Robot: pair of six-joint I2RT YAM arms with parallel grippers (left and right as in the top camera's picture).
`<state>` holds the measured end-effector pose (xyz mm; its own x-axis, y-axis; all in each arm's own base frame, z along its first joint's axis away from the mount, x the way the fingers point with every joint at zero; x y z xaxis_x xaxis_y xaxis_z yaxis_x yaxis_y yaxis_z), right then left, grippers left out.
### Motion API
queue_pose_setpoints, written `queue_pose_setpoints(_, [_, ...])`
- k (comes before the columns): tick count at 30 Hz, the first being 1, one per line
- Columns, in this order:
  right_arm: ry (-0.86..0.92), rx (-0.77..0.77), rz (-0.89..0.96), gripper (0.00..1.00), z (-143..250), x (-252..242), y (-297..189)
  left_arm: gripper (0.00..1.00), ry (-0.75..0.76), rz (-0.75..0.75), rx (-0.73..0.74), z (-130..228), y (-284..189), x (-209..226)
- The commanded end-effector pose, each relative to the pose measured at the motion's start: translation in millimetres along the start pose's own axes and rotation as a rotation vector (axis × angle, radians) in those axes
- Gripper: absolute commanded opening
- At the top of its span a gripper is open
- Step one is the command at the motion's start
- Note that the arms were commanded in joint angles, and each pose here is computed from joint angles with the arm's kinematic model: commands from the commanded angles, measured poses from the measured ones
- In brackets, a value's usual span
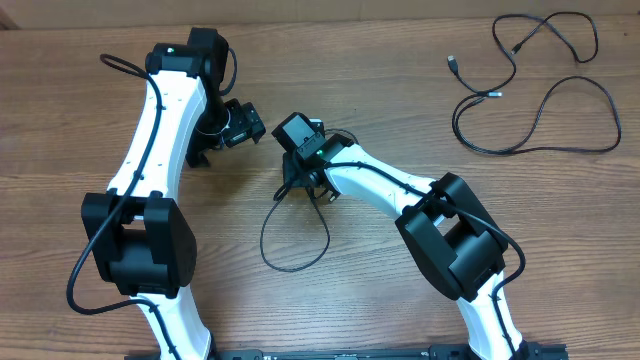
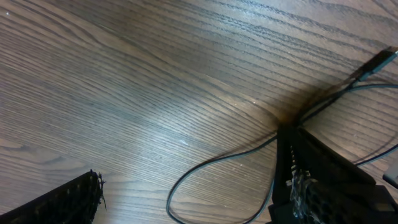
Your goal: Untangle cables
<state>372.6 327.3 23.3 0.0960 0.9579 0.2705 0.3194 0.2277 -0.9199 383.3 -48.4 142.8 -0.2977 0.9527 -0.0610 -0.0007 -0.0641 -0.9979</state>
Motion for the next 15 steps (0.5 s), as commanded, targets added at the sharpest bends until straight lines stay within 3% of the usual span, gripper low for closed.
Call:
queue_pose_setpoints(1, [-0.002,0.005,0.044,0.05,5,-10,11,1.00,0.020,-0.004,-0.058,-5,-16,2])
queue_pose_setpoints(15, [0.073,0.027,0.179,0.04,-3,-41,-11,0.99,0.020,-0.004,-0.059,-5,-16,2])
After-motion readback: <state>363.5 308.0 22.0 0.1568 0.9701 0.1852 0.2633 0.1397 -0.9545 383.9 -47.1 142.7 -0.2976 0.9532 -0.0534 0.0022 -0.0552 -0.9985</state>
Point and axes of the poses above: each gripper's point midway between its finger pads, its own y axis out along the fingers, its own x axis along the line the jaws close on, z = x × y, the point moved 2 cm from there along -y, back along the fingers, and after that the axes turned 11 degrees about y, right-handed, at the moved point
